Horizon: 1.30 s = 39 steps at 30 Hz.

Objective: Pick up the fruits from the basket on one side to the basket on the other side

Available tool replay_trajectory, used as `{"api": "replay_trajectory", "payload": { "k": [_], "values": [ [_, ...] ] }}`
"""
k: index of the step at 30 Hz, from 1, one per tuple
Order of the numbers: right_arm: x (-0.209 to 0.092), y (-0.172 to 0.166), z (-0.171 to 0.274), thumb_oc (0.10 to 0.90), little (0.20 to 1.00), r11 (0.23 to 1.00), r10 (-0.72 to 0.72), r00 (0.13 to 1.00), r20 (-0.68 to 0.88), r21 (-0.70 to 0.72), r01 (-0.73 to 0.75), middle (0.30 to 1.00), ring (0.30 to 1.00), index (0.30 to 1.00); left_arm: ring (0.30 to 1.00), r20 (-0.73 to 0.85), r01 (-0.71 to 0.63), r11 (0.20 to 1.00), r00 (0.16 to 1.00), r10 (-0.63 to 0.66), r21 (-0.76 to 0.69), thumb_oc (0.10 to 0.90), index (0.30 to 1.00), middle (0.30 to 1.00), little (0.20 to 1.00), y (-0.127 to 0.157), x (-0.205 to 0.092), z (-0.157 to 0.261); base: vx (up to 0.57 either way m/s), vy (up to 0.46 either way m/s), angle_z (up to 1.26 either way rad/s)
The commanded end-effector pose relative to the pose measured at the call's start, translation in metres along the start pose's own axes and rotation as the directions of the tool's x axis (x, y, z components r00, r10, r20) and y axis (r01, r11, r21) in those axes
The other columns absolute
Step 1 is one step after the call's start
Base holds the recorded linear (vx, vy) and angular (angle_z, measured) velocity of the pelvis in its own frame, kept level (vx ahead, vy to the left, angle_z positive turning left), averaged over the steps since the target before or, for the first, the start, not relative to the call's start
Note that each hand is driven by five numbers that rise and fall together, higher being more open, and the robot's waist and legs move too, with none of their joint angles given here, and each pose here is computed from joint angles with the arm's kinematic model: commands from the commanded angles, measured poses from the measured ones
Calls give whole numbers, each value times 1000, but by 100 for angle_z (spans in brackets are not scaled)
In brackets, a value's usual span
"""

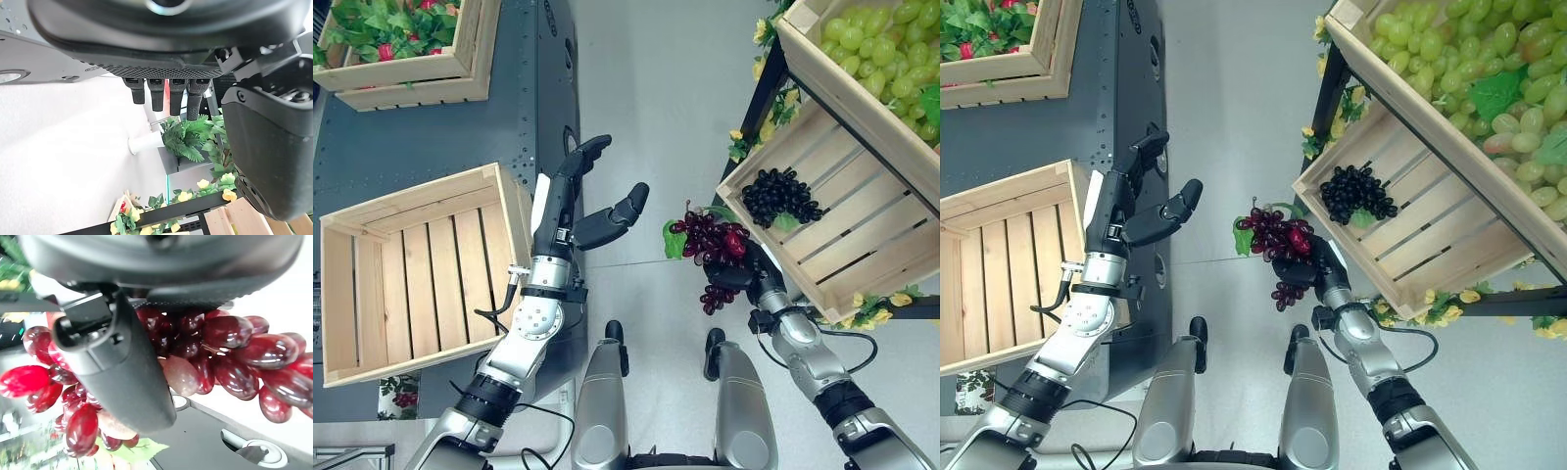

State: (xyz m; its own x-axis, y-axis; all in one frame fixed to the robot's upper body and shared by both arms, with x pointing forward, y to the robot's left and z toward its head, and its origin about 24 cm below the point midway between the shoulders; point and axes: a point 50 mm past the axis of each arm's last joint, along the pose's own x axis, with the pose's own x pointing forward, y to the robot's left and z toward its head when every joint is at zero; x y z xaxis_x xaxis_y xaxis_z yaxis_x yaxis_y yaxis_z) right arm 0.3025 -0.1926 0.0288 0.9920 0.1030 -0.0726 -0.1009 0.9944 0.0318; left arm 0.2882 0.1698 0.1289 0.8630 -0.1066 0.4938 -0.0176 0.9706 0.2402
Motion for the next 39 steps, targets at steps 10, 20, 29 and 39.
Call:
{"api": "replay_trajectory", "payload": {
  "k": [10, 20, 29, 39],
  "values": [
    [-4, -53, 19, 400, 300, 838, -417, 904, 93, 425, 343, 300, 300, 300, 900, 111, 114, 991, 988, -106, -72, 800, 900, 900, 900, 6, -4, 23, 149, -32, 3],
    [-36, -100, 1, 400, 300, 590, -679, 733, -40, 566, 576, 300, 300, 300, 900, 33, 188, 978, 982, -186, -88, 800, 900, 900, 900, 12, -19, 12, 98, -24, 2],
    [-45, -115, -6, 400, 300, 484, -745, 660, -97, 601, 635, 300, 300, 300, 900, 62, 236, 967, 971, -231, -94, 800, 900, 900, 900, 9, -17, 17, 9, -11, 2],
    [-47, -128, 7, 400, 300, 374, -822, 564, -78, 673, 638, 300, 300, 300, 900, 98, 289, 952, 955, -279, -98, 800, 900, 900, 900, 5, -10, 24, -21, -36, 1]
  ]
}}
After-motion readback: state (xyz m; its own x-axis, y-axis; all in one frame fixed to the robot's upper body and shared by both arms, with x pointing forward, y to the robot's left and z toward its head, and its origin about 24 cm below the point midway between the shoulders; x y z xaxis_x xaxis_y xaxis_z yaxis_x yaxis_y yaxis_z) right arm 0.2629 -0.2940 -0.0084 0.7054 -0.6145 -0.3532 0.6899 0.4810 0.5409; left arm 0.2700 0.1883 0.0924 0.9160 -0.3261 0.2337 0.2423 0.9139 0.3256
